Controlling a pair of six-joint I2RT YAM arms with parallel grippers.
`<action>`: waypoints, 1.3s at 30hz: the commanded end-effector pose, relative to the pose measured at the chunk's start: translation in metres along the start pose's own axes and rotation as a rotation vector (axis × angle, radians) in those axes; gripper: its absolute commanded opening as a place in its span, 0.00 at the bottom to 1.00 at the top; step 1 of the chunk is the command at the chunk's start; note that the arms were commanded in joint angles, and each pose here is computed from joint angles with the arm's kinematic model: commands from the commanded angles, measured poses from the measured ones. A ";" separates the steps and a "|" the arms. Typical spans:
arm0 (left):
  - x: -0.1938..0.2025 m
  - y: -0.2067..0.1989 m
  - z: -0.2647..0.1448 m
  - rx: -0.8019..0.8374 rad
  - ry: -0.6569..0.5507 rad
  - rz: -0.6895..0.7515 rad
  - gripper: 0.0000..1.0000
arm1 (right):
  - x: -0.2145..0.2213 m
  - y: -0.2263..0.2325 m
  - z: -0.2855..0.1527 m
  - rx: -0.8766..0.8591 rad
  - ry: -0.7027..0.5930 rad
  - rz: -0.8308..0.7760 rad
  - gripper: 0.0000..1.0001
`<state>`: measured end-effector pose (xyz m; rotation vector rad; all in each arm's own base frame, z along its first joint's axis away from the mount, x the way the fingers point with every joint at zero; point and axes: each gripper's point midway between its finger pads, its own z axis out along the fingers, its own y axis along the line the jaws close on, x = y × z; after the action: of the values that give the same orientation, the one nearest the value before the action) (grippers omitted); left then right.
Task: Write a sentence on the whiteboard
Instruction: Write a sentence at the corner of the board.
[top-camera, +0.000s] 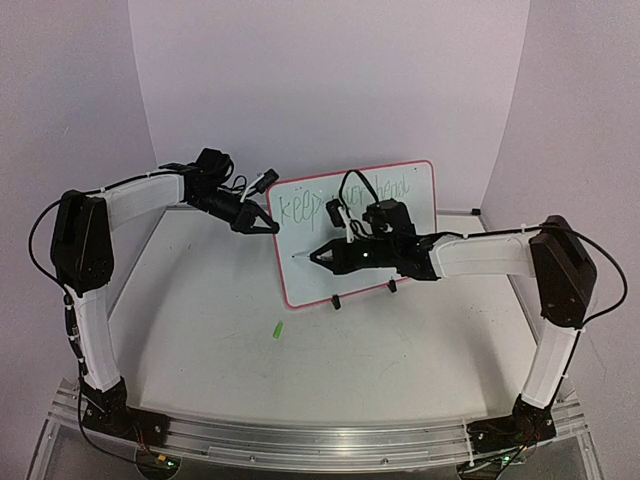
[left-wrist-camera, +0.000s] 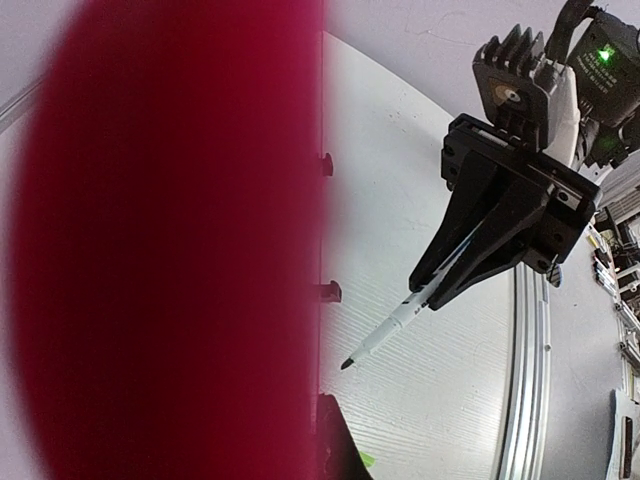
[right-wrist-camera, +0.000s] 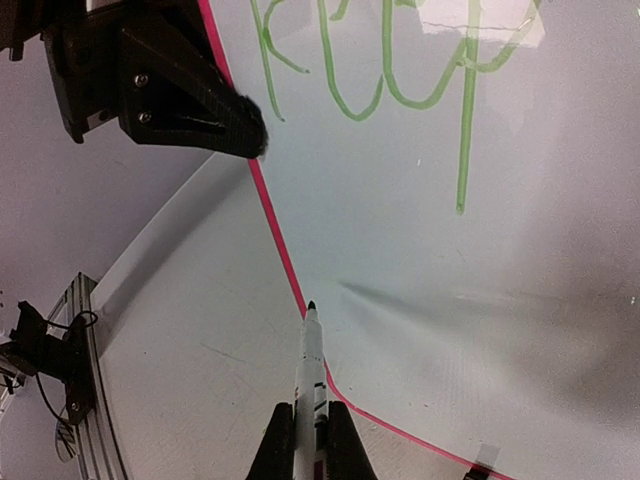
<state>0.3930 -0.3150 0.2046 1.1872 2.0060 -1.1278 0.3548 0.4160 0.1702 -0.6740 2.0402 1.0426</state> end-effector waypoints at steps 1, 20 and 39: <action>0.004 -0.008 0.007 -0.006 0.024 0.036 0.00 | -0.034 0.010 0.005 -0.024 -0.100 -0.017 0.00; 0.003 -0.008 0.006 -0.013 0.023 0.040 0.00 | -0.013 -0.013 0.015 0.052 -0.045 0.002 0.00; 0.002 -0.008 0.005 -0.015 0.022 0.042 0.00 | 0.021 -0.017 0.022 0.026 0.055 0.028 0.00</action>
<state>0.3935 -0.3149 0.2043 1.1851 2.0082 -1.1249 0.3586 0.4230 0.1410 -0.6720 2.1087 1.0404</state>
